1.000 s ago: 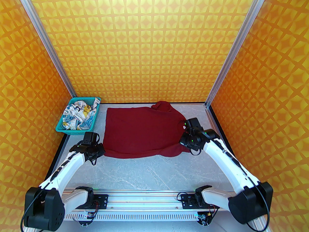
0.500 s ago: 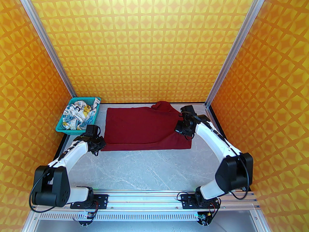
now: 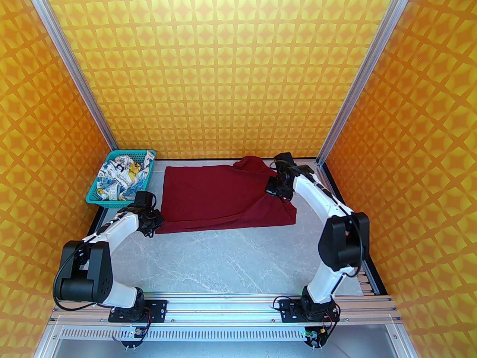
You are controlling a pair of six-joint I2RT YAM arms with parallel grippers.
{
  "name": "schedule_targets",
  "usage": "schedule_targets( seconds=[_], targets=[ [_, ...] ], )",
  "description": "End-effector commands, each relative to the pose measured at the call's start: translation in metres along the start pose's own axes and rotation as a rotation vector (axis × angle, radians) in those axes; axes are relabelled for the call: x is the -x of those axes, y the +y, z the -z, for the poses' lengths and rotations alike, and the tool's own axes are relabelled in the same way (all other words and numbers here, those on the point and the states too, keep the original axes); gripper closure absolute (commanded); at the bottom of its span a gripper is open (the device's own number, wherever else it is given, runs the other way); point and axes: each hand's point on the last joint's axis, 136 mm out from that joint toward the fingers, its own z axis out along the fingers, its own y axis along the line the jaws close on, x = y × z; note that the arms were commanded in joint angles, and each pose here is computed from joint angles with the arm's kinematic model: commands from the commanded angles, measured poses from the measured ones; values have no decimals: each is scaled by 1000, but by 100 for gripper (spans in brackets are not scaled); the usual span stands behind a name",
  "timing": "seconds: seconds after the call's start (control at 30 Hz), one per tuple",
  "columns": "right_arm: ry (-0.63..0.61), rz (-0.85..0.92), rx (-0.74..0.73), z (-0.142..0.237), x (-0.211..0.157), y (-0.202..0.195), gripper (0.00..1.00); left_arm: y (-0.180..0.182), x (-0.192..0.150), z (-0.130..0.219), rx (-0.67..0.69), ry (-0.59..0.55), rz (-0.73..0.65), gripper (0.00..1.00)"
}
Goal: Fold and stack the mixed laundry pile
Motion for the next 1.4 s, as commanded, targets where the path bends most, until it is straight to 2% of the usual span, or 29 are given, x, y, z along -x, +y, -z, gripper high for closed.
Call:
schedule_targets(
  seconds=[0.0, 0.43, 0.47, 0.53, 0.6, 0.67, 0.8, 0.97, 1.13, 1.23, 1.37],
  targets=[
    [5, 26, 14, -6, 8, 5, 100, -10, 19, 1, -30, -40, 34, 100],
    [52, 22, 26, -52, 24, 4, 99, -14, 37, -18, -16, -35, 95, 99],
    [60, 30, 44, -56, 25, 8, 94, -12, 39, -20, -15, -38, 105, 93],
    [73, 26, 62, -68, 29, 10, 87, -10, 45, -22, -16, -46, 130, 70],
    [66, 13, 111, -79, 37, 14, 84, -6, 51, -23, -16, -58, 156, 61],
    [64, -26, 144, -92, 45, 11, 82, -5, 56, -23, -19, -68, 168, 58],
    [80, -96, 236, -109, 58, 11, 67, -9, 62, -11, -33, -85, 157, 53],
    [53, -93, 251, -85, 59, 9, 57, -7, 52, 17, -56, -114, 96, 53],
    [54, -137, 304, -62, 17, 3, 54, -8, 12, 33, -60, -77, -31, 52],
    [91, -180, 365, -65, -19, 6, 53, -15, -10, 30, -68, -43, -97, 52],
    [149, -198, 407, -72, -57, 11, 53, -30, -19, 21, -96, -15, -136, 52]
  ],
)
